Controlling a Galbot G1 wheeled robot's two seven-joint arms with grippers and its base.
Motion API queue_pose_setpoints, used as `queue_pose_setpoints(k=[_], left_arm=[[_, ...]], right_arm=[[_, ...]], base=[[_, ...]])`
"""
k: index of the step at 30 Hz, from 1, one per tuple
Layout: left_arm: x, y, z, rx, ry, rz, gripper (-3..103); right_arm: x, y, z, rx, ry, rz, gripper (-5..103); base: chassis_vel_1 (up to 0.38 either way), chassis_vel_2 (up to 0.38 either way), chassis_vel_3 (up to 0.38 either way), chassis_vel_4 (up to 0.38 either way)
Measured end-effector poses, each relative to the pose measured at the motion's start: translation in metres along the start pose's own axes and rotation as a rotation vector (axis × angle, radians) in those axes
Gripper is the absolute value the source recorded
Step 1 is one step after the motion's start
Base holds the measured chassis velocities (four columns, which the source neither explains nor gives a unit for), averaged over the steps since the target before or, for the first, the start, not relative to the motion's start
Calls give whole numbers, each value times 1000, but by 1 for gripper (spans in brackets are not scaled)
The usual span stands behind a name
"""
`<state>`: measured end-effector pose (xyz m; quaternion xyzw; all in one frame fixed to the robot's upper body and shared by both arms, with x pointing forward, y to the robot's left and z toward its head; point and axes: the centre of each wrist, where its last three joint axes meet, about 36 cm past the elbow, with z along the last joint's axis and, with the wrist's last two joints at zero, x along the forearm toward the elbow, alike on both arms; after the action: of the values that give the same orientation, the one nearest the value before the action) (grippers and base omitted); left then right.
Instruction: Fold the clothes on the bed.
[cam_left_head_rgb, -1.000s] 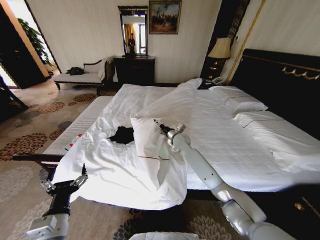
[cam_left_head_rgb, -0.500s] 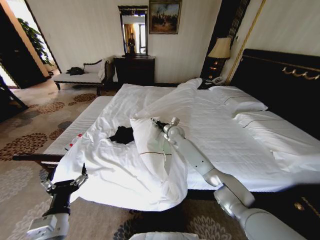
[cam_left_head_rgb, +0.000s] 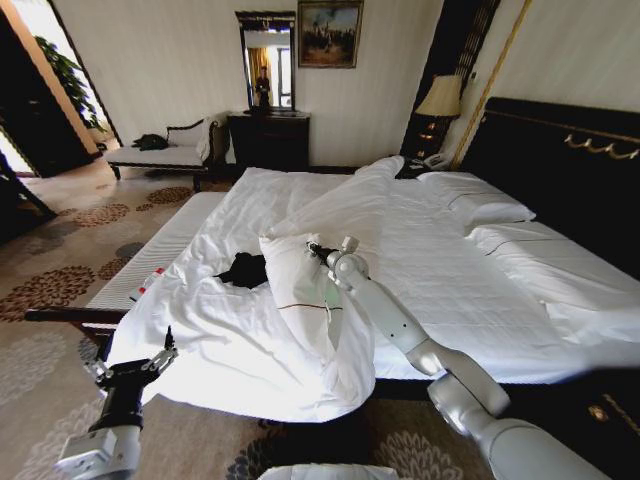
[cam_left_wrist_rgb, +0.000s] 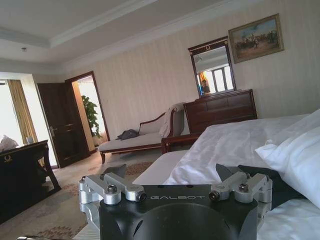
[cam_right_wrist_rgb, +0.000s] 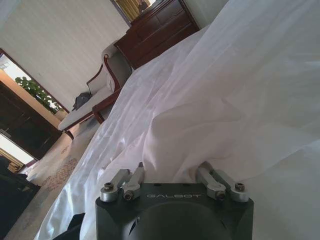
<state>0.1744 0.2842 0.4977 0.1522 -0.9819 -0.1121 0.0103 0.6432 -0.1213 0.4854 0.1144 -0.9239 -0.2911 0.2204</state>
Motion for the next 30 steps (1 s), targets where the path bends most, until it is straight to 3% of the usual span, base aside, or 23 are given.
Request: queue_pose_setpoints(k=[3, 5, 8, 10, 13, 15, 18, 24, 30], left_arm=[[0, 0, 0, 0, 0, -3, 100], [0, 0, 0, 1, 0, -4, 100], [-1, -1, 0, 8, -2, -4, 100], [-1, -1, 0, 10, -3, -3, 100], [-4, -2, -2, 21, -14, 0, 100], [-5, -3, -2, 25, -19, 2, 100], [-8, -5, -3, 37, -29, 14, 100], [-16, -7, 3, 54, -32, 39, 100], [-26, -8, 6, 76, -43, 66, 100]], right_arm=[[7, 4, -2, -38, -54, -4, 18], [12, 6, -5, -68, -81, -4, 18], [37, 5, -13, -147, -147, -17, 3], [45, 1, -15, -166, -168, -22, 1], [91, -22, -31, -259, -289, -40, 1], [105, -31, -36, -280, -328, -41, 1], [153, -66, -50, -341, -468, -18, 1], [235, -121, -44, -414, -641, 96, 1], [303, -152, -50, -455, -792, 193, 1]], base=[[0, 0, 0, 0], [0, 0, 0, 0], [0, 0, 0, 0], [0, 0, 0, 0], [0, 0, 0, 0], [0, 0, 0, 0], [0, 0, 0, 0], [0, 0, 0, 0], [0, 0, 0, 0]])
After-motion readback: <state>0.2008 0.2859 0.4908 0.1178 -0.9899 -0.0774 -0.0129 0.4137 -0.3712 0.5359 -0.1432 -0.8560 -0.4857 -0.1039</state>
